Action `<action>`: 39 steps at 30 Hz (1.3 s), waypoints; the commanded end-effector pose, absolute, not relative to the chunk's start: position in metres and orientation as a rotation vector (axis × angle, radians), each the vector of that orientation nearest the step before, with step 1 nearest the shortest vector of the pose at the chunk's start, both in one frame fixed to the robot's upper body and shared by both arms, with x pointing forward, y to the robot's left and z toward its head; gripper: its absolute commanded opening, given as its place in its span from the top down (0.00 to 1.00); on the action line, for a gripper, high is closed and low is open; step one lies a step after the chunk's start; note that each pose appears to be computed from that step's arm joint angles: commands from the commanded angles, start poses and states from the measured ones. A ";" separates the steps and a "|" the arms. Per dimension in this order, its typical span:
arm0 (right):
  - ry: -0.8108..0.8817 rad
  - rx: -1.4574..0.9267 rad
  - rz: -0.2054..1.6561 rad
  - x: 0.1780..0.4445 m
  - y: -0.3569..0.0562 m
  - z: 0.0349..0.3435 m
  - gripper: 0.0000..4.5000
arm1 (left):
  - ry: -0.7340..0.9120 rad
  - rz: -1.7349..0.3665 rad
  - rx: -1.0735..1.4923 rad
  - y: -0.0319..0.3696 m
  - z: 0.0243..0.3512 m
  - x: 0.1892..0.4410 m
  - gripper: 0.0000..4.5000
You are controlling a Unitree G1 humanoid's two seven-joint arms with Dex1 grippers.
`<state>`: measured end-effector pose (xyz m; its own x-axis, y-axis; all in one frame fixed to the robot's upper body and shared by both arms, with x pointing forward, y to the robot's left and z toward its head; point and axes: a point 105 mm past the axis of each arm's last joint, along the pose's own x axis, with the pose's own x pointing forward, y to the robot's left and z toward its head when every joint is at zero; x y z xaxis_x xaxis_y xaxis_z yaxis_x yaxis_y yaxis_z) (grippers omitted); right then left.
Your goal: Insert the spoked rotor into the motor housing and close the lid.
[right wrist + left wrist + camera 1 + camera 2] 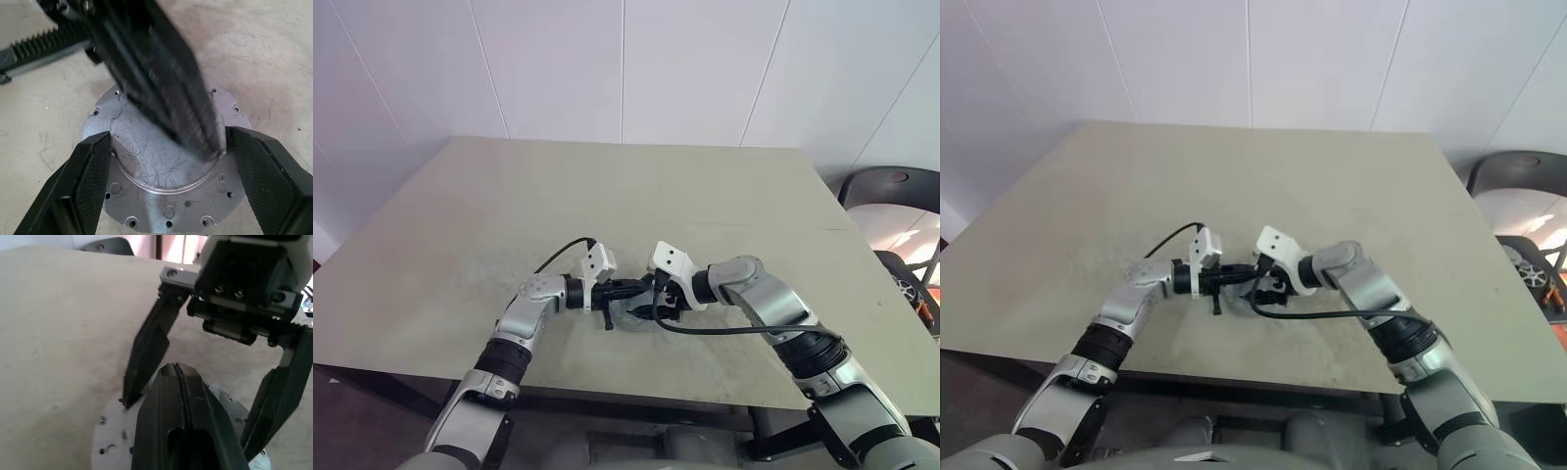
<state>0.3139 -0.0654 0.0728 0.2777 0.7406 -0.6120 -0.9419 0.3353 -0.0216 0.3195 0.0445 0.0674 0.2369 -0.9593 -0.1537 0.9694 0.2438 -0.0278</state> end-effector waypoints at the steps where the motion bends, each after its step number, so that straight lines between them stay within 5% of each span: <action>1: 0.645 -0.434 1.156 0.309 -0.069 0.052 0.23 | 0.189 -1.348 0.145 0.044 0.068 0.318 1.00; 11: 0.609 -0.418 1.169 0.311 -0.065 0.058 0.23 | 0.302 -1.333 0.166 0.050 0.056 0.312 1.00; 13: 0.592 -0.407 1.177 0.311 -0.064 0.062 0.06 | 0.299 -1.331 0.170 0.050 0.056 0.312 1.00; 15: 0.578 -0.394 1.210 0.307 -0.062 0.065 0.00 | 0.293 -1.329 0.176 0.050 0.057 0.312 1.00; 29: 0.445 -0.245 1.071 0.334 -0.079 0.094 0.00 | 0.276 -1.331 0.186 0.052 0.058 0.313 1.00; 39: 0.691 -0.094 1.002 0.320 -0.114 0.075 0.00 | 0.272 -1.333 0.200 0.054 0.056 0.313 1.00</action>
<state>0.3256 -0.1118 0.0749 0.3744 0.7294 -0.5726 -0.8144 0.5539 0.1731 0.3154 0.0512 0.0654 0.2221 -0.9374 -0.2683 0.9726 0.2325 -0.0071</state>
